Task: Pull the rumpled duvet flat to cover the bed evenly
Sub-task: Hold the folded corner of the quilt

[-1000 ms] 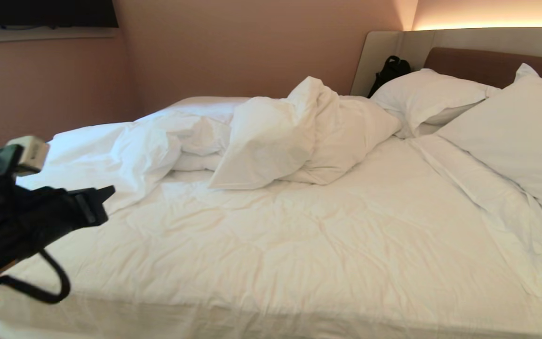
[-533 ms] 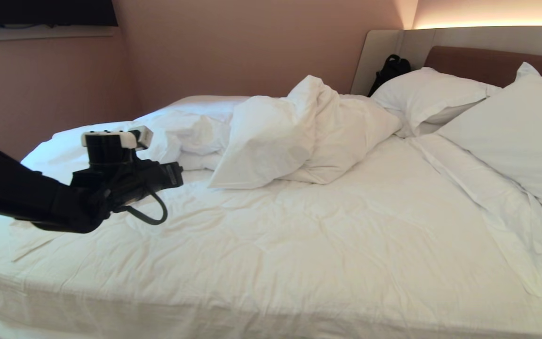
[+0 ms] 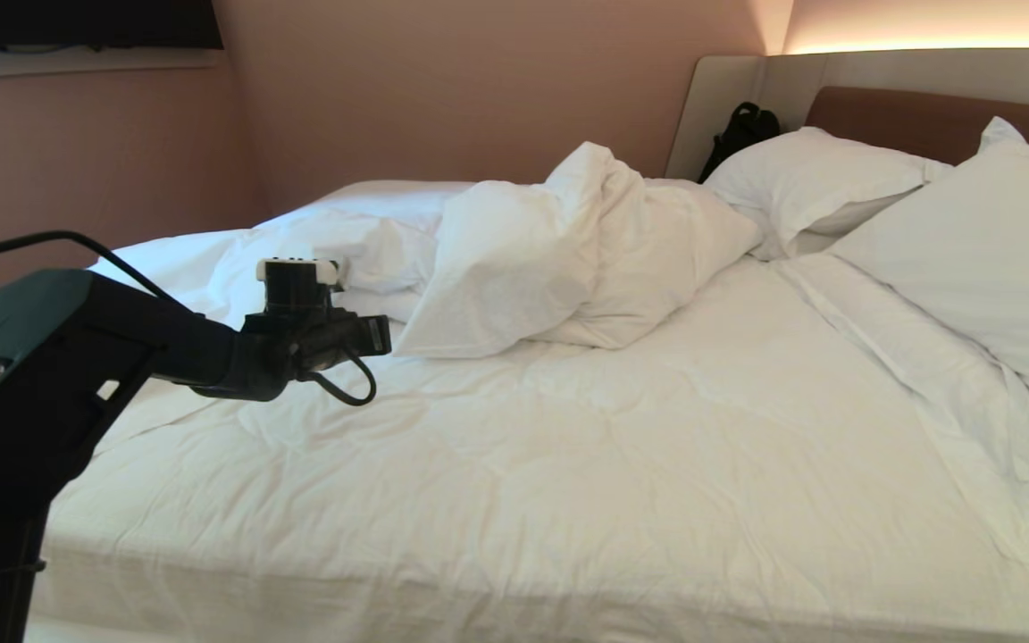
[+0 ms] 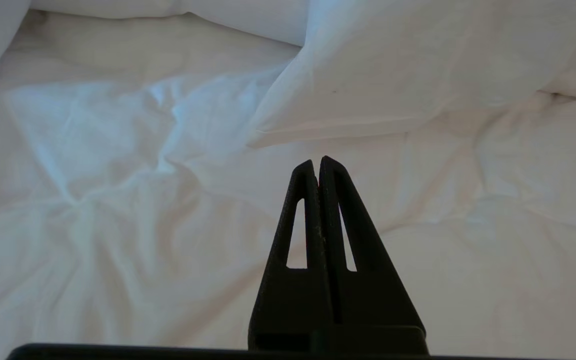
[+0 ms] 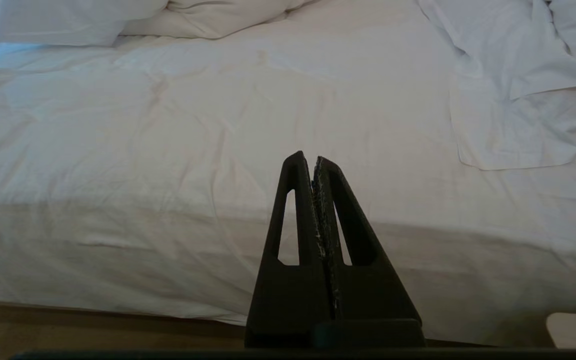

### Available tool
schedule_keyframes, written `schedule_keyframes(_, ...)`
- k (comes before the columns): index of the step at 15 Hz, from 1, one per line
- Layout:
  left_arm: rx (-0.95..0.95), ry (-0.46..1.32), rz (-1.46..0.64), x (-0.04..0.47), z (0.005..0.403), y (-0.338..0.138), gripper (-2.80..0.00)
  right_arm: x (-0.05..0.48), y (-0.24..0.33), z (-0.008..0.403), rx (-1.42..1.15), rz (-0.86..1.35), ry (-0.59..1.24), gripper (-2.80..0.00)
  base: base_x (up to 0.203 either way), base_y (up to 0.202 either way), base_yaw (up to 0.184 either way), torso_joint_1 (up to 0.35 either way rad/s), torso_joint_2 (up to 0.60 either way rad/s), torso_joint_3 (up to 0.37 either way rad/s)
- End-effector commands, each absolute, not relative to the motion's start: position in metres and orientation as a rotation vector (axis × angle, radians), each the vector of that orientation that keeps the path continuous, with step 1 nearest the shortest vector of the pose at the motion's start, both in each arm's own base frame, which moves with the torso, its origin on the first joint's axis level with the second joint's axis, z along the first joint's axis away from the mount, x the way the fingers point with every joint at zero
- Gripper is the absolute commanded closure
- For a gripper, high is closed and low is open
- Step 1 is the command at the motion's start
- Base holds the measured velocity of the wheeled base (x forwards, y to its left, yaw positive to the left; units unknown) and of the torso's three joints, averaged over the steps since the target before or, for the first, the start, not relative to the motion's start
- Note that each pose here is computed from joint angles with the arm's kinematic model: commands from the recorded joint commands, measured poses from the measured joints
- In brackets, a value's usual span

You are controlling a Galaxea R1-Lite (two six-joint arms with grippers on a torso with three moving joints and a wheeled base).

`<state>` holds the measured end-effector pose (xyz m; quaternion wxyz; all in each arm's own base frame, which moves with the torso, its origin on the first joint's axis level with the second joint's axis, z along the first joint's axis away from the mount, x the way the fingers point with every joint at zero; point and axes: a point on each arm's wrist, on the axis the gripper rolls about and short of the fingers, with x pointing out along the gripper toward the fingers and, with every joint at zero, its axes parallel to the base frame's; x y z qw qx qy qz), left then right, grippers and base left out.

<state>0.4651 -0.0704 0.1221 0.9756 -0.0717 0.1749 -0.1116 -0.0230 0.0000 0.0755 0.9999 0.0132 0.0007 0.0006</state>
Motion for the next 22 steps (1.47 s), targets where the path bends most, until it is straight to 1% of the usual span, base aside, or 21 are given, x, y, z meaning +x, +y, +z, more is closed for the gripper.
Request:
schedule_keyframes(1,-0.124,0.38,-0.223,0.478,0.099,-0.073,0.0,-0.023,0.0,0.075,0.026,0.001,0.003,0.0,0.0,0.0,0.0,0.0,0.0,0.0)
schedule_keyframes(7,-0.032,0.382,-0.189,0.496,0.075,-0.075,0.0,-0.023,0.0,0.075,0.026,0.001,0.003,0.0,0.0,0.0,0.0,0.0,0.0,0.0)
schedule_keyframes(8,-0.016,0.377,-0.191,0.501,0.07,-0.075,-2.8,-0.023,0.0,0.075,0.026,0.001,0.003,0.0,0.0,0.0,0.0,0.0,0.0,0.0)
schedule_keyframes(14,0.015,0.309,-0.203,0.523,0.05,-0.084,-2.8,-0.023,0.0,0.075,0.026,0.001,0.003,0.0,0.0,0.0,0.0,0.0,0.0,0.0)
schedule_keyframes(17,0.068,0.247,-0.123,0.531,0.035,-0.092,-2.8,-0.023,0.0,0.075,0.026,0.001,0.003,0.0,0.0,0.0,0.0,0.0,0.0,0.0)
schedule_keyframes(22,0.085,0.24,-0.134,0.53,0.024,-0.115,-2.8,-0.023,0.0,0.075,0.026,0.001,0.003,0.0,0.0,0.0,0.0,0.0,0.0,0.0)
